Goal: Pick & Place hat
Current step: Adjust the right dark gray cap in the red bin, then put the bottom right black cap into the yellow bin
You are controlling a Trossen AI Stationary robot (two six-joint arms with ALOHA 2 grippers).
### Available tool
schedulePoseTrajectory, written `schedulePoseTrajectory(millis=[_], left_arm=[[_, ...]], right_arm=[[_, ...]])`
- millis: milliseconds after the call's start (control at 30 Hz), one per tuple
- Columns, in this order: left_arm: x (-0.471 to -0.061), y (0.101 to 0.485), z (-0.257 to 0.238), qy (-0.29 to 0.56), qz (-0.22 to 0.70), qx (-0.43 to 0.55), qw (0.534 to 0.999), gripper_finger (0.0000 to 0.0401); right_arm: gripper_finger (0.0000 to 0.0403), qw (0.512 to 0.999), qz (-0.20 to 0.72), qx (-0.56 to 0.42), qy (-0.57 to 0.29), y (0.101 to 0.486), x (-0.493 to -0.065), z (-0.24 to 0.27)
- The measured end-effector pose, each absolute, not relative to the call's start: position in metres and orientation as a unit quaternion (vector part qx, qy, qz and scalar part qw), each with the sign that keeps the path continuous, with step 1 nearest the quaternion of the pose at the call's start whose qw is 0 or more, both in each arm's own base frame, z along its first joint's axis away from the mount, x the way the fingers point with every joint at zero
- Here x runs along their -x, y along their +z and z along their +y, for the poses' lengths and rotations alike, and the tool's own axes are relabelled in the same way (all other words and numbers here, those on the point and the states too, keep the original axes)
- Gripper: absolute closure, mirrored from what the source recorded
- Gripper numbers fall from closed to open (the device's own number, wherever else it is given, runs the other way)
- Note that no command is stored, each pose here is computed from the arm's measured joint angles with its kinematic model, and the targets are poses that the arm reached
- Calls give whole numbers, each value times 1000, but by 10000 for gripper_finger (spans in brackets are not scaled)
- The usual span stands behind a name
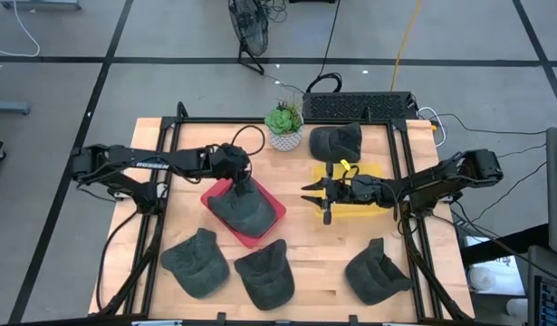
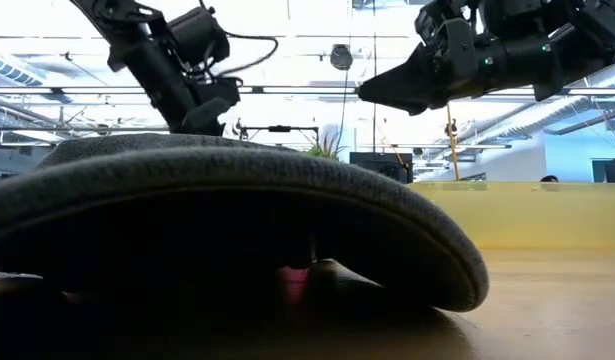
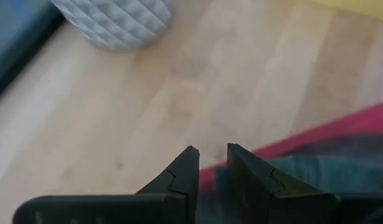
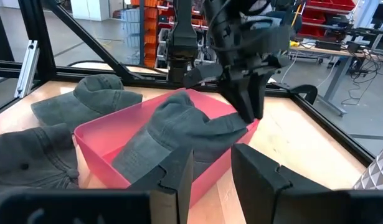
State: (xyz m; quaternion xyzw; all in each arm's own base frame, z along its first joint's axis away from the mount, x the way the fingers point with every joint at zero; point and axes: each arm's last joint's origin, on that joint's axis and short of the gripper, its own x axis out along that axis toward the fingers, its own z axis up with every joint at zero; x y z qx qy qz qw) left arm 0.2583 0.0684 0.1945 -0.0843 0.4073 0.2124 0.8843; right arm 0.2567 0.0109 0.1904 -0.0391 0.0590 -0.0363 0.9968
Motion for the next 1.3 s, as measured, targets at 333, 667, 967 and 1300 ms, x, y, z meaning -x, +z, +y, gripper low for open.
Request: schedulePoseTrajectory(millis=[333, 667, 967, 1300], left_arm=[[-255, 178, 73, 213, 461, 94, 856, 313], [-256, 178, 72, 220, 459, 95, 856, 313], [-255, 197, 72, 233, 407, 84, 879, 313], [-242, 232, 58, 271, 335, 54, 901, 313]], right_arm=[[303, 996, 67, 40, -35, 189, -257, 12], [303, 996, 67, 52, -34, 189, -257, 12], [303, 996, 67, 53, -34, 189, -257, 12], [303, 996, 67, 44, -34, 189, -257, 12]])
